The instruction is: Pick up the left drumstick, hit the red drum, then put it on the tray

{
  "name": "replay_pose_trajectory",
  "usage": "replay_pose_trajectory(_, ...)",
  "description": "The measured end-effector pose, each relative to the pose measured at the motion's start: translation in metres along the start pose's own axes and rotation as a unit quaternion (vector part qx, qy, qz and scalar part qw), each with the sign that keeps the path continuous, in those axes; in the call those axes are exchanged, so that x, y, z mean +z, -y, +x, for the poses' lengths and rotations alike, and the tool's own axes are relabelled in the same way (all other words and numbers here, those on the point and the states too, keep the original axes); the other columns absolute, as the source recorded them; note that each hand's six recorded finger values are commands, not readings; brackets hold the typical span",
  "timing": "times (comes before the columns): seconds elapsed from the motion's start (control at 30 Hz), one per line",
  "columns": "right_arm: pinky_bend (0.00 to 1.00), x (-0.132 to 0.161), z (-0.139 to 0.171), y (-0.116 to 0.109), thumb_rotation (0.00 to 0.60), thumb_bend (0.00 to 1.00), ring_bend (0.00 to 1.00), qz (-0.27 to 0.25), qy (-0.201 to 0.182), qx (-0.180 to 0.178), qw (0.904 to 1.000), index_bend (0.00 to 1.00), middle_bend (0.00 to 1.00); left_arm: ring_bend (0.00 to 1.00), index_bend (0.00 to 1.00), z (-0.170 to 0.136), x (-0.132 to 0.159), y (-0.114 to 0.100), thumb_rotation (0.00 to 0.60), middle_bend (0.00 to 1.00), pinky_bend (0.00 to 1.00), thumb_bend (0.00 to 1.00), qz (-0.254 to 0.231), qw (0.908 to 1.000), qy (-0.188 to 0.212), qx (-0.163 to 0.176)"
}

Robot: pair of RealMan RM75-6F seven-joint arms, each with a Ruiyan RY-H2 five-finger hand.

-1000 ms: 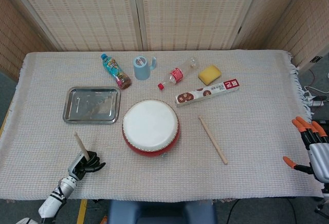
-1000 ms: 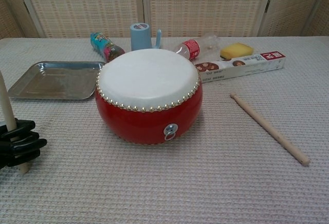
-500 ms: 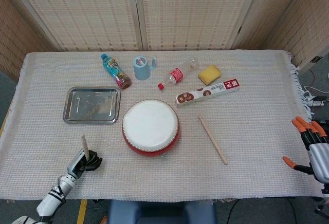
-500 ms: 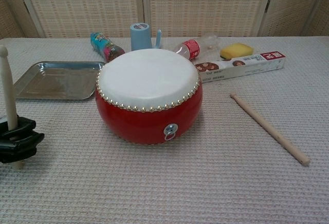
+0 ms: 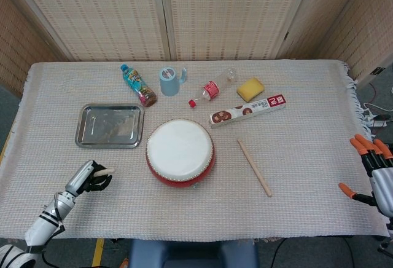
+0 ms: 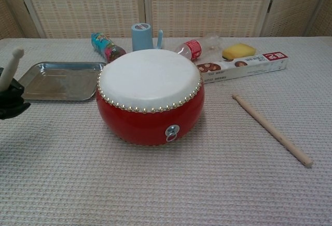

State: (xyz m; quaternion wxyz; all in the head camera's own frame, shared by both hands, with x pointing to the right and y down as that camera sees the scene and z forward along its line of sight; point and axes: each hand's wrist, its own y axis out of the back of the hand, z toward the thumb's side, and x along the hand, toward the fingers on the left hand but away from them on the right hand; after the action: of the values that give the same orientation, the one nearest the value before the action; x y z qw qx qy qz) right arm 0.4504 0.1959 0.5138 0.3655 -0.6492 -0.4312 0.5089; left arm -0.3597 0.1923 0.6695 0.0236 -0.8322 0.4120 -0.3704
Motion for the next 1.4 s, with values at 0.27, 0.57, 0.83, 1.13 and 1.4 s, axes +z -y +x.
replay_pose_trajectory(0.27, 0.00, 0.003, -0.003, -0.002, 0.600, 0.16, 0.00, -0.001, -0.013, -0.003, 0.9999, 0.00, 0.01, 1.00, 1.00, 0.013, 0.031, -0.022, 0.600, 1.00, 1.00, 0.88, 0.170, 0.9852, 0.007, 0.015)
replay_pose_trajectory(0.57, 0.00, 0.005, -0.005, -0.003, 0.600, 0.16, 0.00, -0.004, -0.026, -0.004, 0.9996, 0.00, 0.01, 1.00, 1.00, 0.036, 0.070, -0.013, 0.600, 1.00, 1.00, 0.88, 0.437, 0.8988, 0.009, 0.034)
replay_pose_trajectory(0.83, 0.00, 0.002, -0.004, -0.003, 0.600, 0.16, 0.00, -0.008, -0.026, -0.004, 0.9996, 0.00, 0.01, 1.00, 1.00, 0.069, 0.103, 0.007, 0.600, 1.00, 1.00, 0.86, 0.534, 0.8446, -0.022, 0.026)
replay_pose_trajectory(1.13, 0.00, 0.002, -0.003, -0.003, 0.600, 0.16, 0.00, -0.010, -0.027, -0.005, 0.9996, 0.00, 0.01, 1.00, 1.00, 0.104, 0.136, 0.019, 0.600, 1.00, 1.00, 0.86, 0.466, 0.8833, -0.047, 0.018)
replay_pose_trajectory(1.4, 0.00, 0.003, -0.002, -0.003, 0.600, 0.16, 0.00, -0.010, -0.027, -0.005, 0.9996, 0.00, 0.01, 1.00, 1.00, 0.121, 0.151, 0.025, 0.600, 1.00, 1.00, 0.86, 0.412, 0.9098, -0.048, 0.018)
